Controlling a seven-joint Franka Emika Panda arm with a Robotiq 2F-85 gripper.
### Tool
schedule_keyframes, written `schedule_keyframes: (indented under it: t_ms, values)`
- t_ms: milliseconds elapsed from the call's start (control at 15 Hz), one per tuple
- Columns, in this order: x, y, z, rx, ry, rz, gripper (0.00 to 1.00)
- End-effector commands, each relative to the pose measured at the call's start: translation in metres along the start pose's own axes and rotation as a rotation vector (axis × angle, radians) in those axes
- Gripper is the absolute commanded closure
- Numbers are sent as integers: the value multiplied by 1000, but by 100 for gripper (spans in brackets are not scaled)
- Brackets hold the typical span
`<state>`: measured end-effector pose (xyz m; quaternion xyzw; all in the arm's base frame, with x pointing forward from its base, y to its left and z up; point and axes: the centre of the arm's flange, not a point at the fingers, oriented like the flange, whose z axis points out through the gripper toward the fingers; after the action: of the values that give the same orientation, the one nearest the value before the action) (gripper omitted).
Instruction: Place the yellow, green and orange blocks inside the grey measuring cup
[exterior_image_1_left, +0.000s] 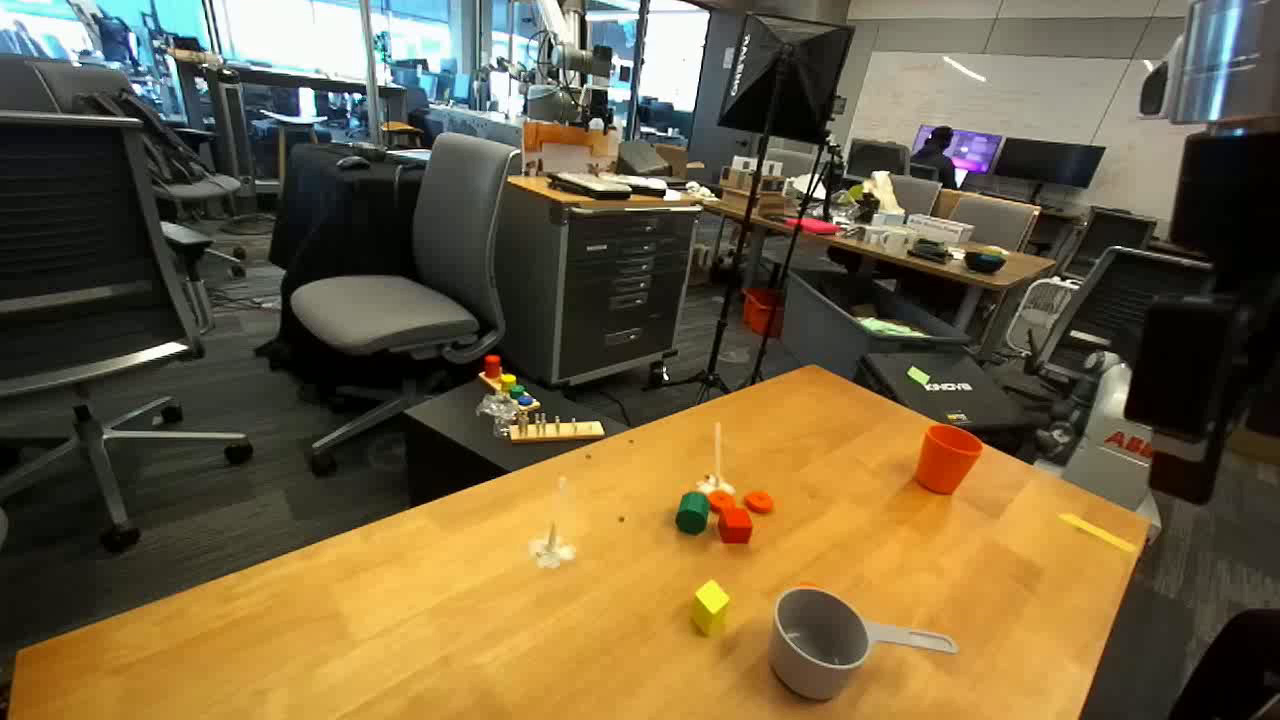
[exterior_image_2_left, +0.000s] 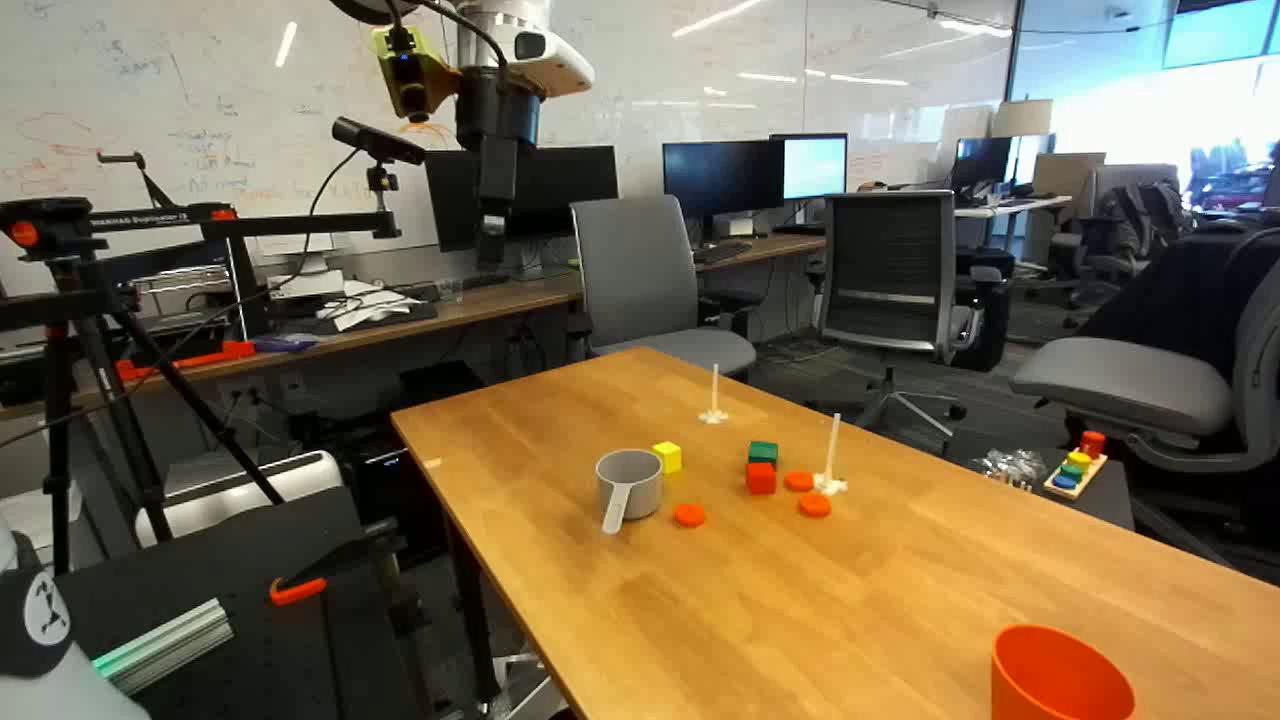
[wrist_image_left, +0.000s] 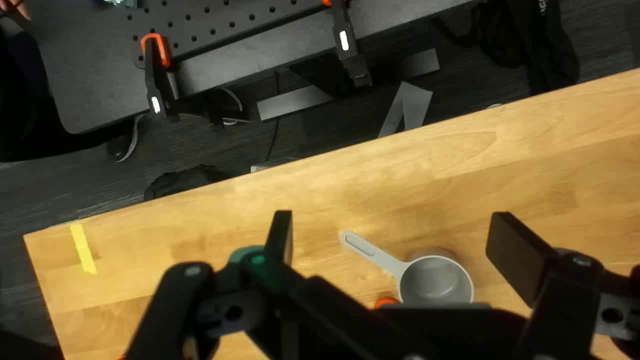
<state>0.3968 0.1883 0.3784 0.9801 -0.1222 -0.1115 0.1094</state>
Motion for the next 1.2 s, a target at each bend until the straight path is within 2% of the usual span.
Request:
schedule_keyframes:
  t_ms: [0, 267, 667, 933, 1133]
  values:
    - [0, 0, -1, 1, 2, 0, 0]
    - [31, -16, -6, 44, 59, 45, 0]
    - [141, -61, 10, 101, 162, 221, 0]
    - [204, -93, 62, 31, 134, 300, 0]
    - [244, -124, 103, -15, 102, 315, 0]
